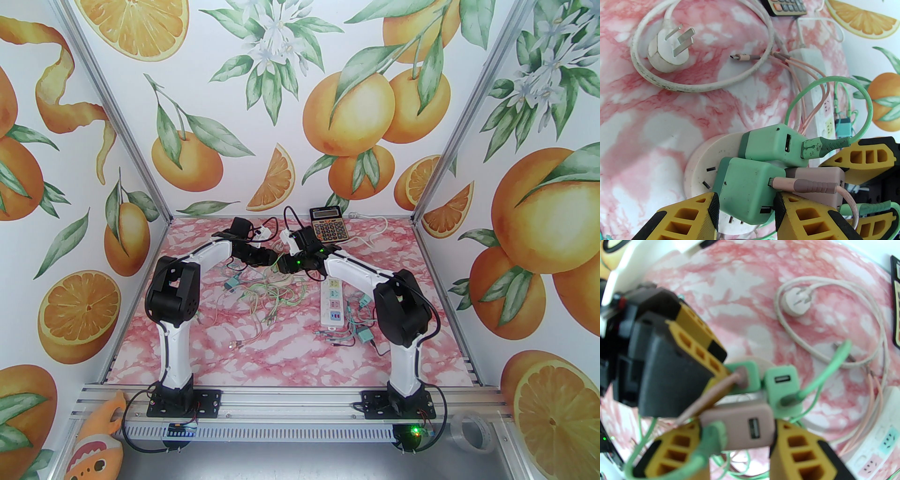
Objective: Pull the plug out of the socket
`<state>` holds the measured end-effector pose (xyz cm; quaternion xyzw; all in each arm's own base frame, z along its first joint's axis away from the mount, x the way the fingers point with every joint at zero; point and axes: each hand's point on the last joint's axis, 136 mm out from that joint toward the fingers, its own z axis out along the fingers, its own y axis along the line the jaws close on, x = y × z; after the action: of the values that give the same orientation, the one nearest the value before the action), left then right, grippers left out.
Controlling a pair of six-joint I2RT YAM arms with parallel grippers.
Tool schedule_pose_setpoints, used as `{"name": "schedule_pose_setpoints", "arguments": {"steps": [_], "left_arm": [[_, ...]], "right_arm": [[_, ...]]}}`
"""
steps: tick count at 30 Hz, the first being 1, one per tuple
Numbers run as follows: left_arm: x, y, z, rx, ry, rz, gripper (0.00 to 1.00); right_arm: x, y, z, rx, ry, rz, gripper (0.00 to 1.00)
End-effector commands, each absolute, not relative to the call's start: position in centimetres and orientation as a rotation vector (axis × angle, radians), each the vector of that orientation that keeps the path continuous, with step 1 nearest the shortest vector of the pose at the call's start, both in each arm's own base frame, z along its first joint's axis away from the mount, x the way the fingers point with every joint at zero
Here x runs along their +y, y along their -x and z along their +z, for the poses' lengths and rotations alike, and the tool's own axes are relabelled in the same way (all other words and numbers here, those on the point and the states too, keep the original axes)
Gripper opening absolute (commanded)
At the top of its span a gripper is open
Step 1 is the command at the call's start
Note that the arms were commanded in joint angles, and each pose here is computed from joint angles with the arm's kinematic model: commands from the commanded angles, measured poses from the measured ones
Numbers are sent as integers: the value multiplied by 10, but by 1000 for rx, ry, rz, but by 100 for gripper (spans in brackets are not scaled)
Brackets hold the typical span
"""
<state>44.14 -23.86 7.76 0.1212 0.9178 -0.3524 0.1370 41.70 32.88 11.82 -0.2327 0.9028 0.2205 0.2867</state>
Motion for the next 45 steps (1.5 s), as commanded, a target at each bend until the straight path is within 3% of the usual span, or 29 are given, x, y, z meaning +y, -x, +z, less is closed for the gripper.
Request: {"name": "schedule_pose_setpoints", "arguments": {"steps": [1,13,23,31,34,37,45], "left_arm": [[-214,-414,10,2913,-274,-792,44],[-211,-425,16,2892,-249,-801,44],[-215,-433,26,2851,-224,-839,45],[-225,-445,59,2743,-217,-933,53],[-225,-449,72,2710,-215,-950,55],[-221,-452,80,2692,-207,-929,58],[-197,-461,102,2629,-138,-891,61]], "right_arm": [[338,-411,173,2279,678,586,28],[307,-358,156,2467,731,384,30],[286,-300,100,2710,677,367,32],[293,-281,66,2834,635,451,34],[291,-278,59,2867,638,436,40],[289,-280,60,2859,633,417,56],[281,-291,87,2776,626,405,68]]}}
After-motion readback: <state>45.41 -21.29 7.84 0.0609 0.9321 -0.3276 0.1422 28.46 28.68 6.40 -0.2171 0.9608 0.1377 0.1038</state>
